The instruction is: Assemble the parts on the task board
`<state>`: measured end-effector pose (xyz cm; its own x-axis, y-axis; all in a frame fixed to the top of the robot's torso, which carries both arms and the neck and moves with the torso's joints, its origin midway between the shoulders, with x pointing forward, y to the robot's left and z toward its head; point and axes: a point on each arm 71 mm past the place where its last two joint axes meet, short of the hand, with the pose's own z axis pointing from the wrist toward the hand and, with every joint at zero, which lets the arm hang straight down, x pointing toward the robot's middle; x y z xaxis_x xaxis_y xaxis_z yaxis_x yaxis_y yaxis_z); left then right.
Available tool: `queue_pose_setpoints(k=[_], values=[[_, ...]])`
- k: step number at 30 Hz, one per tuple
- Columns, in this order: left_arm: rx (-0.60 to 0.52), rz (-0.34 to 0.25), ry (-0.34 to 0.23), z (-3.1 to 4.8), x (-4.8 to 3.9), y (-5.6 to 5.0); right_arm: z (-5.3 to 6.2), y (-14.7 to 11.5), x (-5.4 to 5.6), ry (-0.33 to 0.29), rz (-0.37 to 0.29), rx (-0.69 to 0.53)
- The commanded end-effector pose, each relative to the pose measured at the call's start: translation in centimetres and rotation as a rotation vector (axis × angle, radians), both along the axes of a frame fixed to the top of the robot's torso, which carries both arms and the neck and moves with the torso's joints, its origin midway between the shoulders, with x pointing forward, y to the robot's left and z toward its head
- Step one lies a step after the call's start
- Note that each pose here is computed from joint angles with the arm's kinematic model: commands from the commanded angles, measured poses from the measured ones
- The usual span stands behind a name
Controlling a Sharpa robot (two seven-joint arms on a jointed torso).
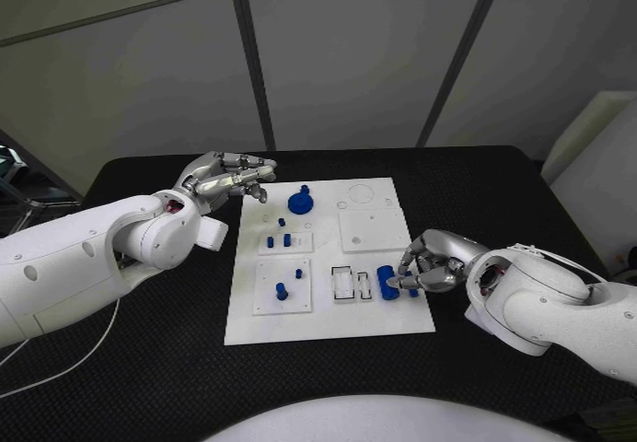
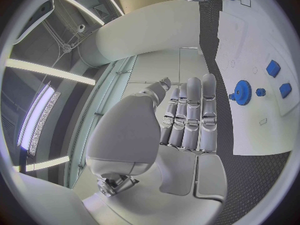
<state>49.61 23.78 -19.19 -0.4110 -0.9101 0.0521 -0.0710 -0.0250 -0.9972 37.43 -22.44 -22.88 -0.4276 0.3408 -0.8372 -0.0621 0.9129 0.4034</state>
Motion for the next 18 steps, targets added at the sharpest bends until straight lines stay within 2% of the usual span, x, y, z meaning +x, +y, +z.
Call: queue_pose_setpoints(k=[1, 18], values=[[-0.006, -0.005, -0.004, 0.13, 0.01, -0.1, -0.3, 0.1, 0.0, -0.002, 0.013, -0.061], [-0.005, -0.011, 0.002, 0.09, -0.02, -0.1, -1.7, 0.9, 0.6, 0.015, 0.003, -0.072]])
